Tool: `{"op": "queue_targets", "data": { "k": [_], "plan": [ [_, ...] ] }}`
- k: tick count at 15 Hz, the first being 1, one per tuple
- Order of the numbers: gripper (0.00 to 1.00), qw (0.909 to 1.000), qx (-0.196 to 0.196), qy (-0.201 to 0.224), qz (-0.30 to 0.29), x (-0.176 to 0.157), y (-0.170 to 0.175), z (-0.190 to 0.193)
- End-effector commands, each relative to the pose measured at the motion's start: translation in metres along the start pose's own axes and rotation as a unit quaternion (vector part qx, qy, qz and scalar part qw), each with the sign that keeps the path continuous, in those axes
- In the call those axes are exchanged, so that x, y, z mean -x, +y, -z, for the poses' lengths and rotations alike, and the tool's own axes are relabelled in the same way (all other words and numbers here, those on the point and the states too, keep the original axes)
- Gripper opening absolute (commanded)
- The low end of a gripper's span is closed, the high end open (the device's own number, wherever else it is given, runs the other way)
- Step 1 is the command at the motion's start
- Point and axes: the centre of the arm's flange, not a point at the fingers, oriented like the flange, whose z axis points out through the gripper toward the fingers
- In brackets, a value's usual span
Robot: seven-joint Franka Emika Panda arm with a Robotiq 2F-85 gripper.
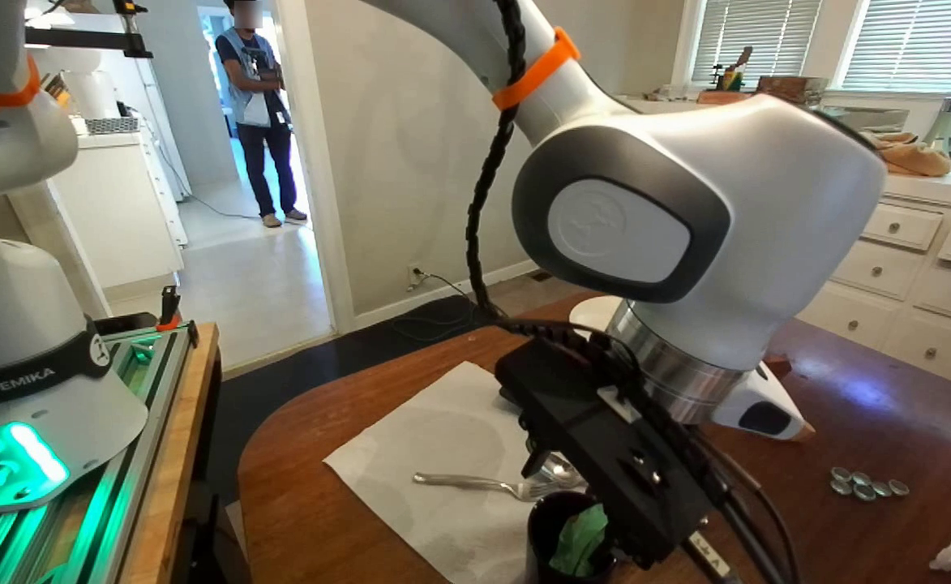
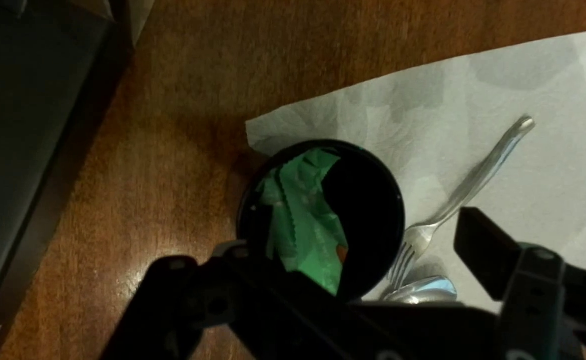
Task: Put the glass marbles in the black mug cup
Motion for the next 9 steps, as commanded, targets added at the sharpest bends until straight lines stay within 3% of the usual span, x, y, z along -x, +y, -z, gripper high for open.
{"op": "queue_targets", "data": {
  "k": [1,4,9],
  "plan": [
    [0.86,0.9998,-0.002,0.012,-0.012,-0.007,0.005,-0.019],
    [0.75,0.9997,-0.004,0.017,-0.017,-0.014,0.006,-0.027],
    [0.73,0.9987,-0.013,0.032,-0.037,-0.02,0.014,-0.014]
  ]
}}
